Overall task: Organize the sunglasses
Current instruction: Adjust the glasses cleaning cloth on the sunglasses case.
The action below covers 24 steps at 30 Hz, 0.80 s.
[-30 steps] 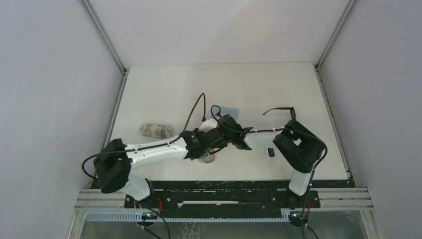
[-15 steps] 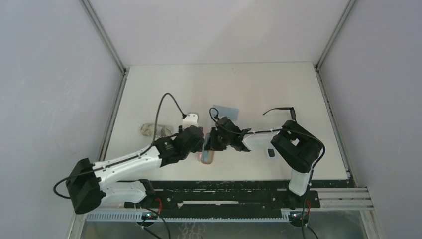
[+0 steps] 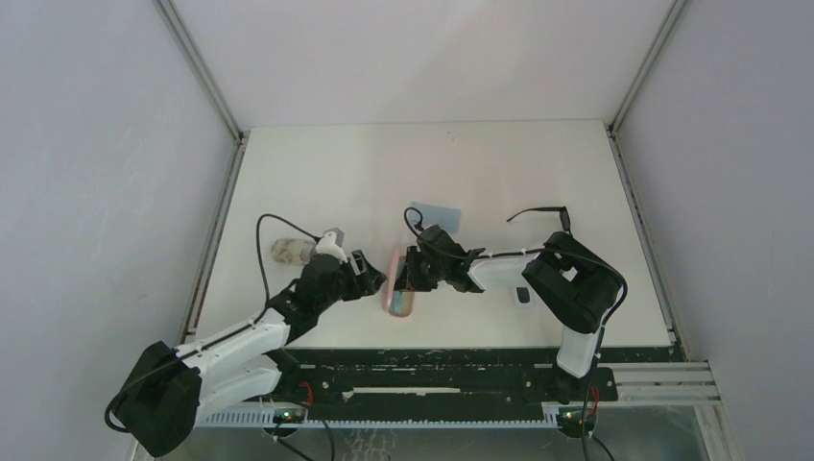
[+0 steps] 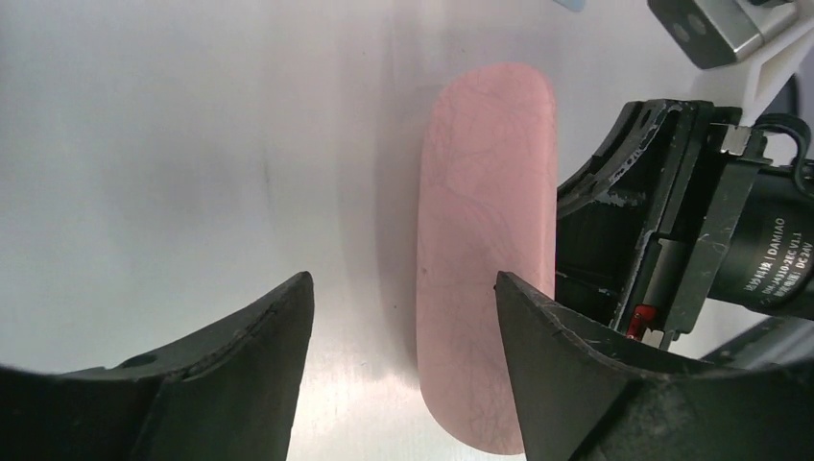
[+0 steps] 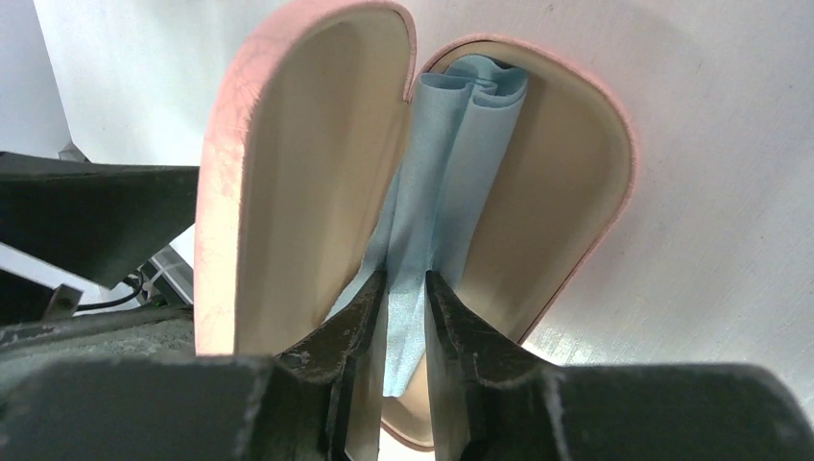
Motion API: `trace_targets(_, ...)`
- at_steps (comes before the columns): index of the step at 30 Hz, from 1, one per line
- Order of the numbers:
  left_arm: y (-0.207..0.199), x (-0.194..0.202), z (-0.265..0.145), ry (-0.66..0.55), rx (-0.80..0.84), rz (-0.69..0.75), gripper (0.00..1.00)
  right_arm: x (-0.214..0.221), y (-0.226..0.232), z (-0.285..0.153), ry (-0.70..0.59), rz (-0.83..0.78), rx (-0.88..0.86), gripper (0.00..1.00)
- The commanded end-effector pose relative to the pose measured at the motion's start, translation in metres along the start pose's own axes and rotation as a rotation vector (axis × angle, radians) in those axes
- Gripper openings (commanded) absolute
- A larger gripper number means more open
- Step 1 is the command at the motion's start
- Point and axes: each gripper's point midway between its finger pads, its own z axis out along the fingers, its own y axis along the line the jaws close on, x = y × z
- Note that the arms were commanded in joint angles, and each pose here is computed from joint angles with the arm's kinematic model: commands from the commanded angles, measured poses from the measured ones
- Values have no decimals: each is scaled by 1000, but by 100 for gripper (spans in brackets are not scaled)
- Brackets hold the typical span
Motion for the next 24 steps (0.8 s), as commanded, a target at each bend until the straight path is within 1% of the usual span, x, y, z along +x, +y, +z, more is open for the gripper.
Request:
trace_targets(1, -40, -25, -6, -103, 279, -108, 75, -2, 1, -1, -8, 0, -13, 20)
trace_targets(7, -37, -32, -13, -164, 329, -151, 77, -3, 0, -2, -4, 0, -15, 20)
trace_targets(11, -38, -33, -17, -180, 365, -143, 84, -3, -1, -2, -3, -4, -14, 19)
trace_targets(13, -41, -31, -16, -167, 386, -130, 88, -3, -1, -2, -2, -3, -15, 19)
trace_targets(16, -42, -23, -9, -126, 398, -129, 90, -4, -1, -3, -1, -5, -17, 20)
trace_targets(20, -48, -18, -6, -93, 474, -167, 93, -4, -2, -4, -2, -6, -15, 20)
trace_targets(22, -46, -11, 0, -66, 481, -186, 94, -4, -2, -4, 0, -6, -12, 19)
trace_targets(24, -43, -13, 3, -69, 491, -214, 94, -4, -3, -4, 0, -8, -10, 19)
